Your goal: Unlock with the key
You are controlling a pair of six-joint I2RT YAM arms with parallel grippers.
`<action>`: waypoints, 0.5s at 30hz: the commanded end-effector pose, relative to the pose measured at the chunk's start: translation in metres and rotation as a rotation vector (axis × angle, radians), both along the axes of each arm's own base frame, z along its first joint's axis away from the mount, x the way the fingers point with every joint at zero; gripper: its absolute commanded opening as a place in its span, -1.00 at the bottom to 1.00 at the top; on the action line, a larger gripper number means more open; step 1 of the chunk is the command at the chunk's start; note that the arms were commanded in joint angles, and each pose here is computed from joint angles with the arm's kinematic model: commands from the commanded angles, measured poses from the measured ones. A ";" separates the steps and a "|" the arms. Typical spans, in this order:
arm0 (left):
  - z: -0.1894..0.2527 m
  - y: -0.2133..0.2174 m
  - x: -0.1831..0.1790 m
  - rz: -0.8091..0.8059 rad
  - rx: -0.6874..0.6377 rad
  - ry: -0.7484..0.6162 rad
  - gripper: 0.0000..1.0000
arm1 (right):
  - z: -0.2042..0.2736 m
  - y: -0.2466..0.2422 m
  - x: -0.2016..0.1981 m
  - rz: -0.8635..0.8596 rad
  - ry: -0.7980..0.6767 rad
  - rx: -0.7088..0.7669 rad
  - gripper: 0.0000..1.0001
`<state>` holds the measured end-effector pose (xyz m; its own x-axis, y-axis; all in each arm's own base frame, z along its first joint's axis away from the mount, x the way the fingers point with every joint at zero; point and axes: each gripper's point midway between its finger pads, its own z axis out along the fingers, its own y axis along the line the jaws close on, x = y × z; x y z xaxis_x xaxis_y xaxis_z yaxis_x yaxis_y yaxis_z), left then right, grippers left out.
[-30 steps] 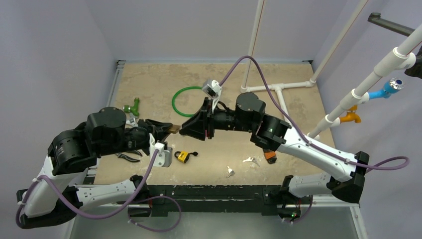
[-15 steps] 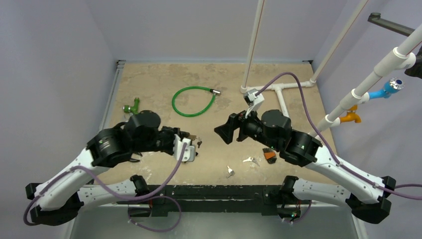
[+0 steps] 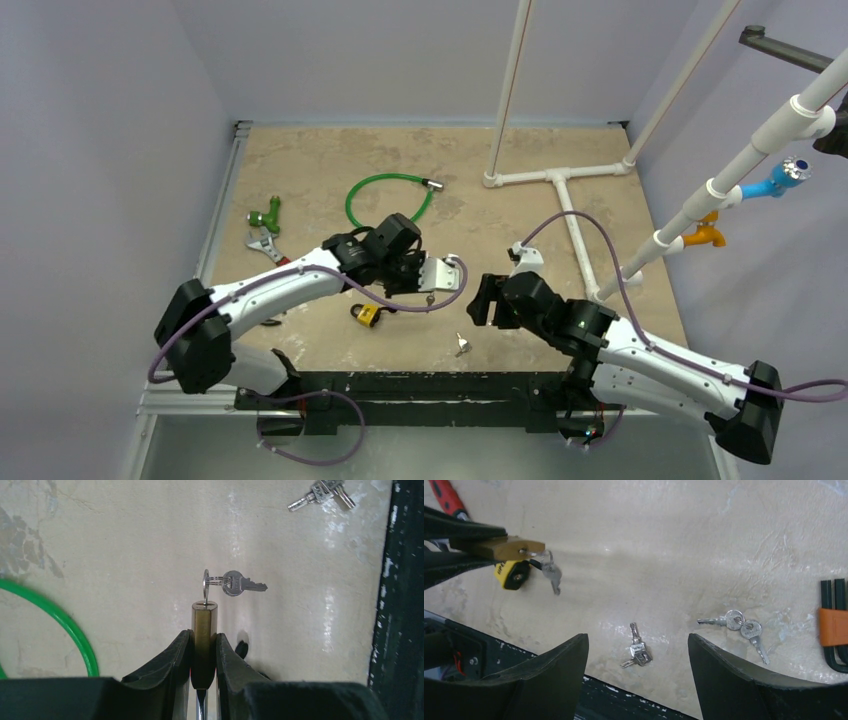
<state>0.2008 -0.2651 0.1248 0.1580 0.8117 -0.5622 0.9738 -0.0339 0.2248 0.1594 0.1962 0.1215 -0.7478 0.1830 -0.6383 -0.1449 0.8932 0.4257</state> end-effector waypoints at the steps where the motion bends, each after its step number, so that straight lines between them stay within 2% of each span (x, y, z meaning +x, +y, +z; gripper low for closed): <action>1: 0.006 -0.048 0.036 0.017 -0.153 -0.079 -1.00 | -0.005 0.009 0.000 -0.022 0.004 0.097 0.44; 7: -0.024 -0.059 0.058 0.099 -0.123 -0.038 -1.00 | -0.041 0.016 -0.011 0.055 0.068 0.053 0.34; 13: -0.051 -0.065 0.063 0.154 -0.096 0.029 -0.99 | -0.057 0.024 -0.016 0.127 0.080 0.036 0.20; 15: -0.055 -0.066 0.061 0.166 -0.089 0.061 -0.70 | -0.061 0.028 -0.016 0.144 0.081 0.045 0.15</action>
